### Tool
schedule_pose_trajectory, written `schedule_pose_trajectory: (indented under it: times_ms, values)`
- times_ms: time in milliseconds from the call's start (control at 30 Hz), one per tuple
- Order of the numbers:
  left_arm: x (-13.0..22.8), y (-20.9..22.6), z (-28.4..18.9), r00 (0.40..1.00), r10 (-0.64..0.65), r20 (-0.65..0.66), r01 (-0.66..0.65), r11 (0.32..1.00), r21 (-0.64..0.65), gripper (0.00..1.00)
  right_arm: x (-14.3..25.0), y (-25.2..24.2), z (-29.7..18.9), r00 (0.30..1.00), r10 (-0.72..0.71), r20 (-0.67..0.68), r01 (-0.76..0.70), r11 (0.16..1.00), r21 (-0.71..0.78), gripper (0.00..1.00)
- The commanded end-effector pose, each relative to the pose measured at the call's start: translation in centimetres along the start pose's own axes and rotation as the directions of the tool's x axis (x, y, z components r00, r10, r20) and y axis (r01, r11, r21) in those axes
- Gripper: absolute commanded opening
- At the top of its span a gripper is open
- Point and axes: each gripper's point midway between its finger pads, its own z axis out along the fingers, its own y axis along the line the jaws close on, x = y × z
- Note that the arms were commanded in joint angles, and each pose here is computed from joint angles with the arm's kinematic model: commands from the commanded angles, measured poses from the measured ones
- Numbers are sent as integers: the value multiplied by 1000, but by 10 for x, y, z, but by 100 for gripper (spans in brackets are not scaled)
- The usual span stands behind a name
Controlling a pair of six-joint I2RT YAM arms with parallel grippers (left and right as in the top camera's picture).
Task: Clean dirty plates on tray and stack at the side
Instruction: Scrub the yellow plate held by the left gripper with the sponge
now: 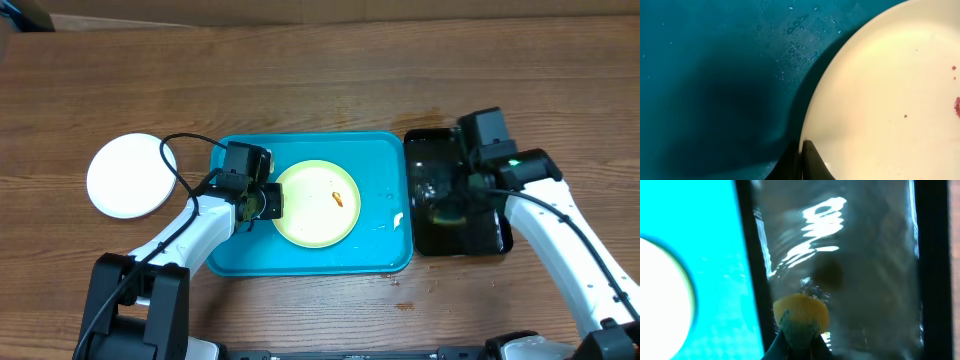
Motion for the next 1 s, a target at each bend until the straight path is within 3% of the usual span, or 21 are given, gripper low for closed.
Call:
schedule_pose_trajectory:
  times_ms: [0,200,633,967]
  values:
    - [3,-1,3,1000,-20,-11,20,1000,6,4,-22,41,-20,988,-110,111,117,992,-56,4]
    - [6,0,3,999,-25,-22,25,1000,3,4,-26,97,-15,944,-246,222,262,964,-48,4]
    - [7,0,3,999,-25,-27,25,1000,1,4,-3,174,69,887,-401,227,419,907,-37,4]
    - [7,0,3,999,-25,-29,25,1000,1,4,5,176,87,875,-434,215,441,897,18,5]
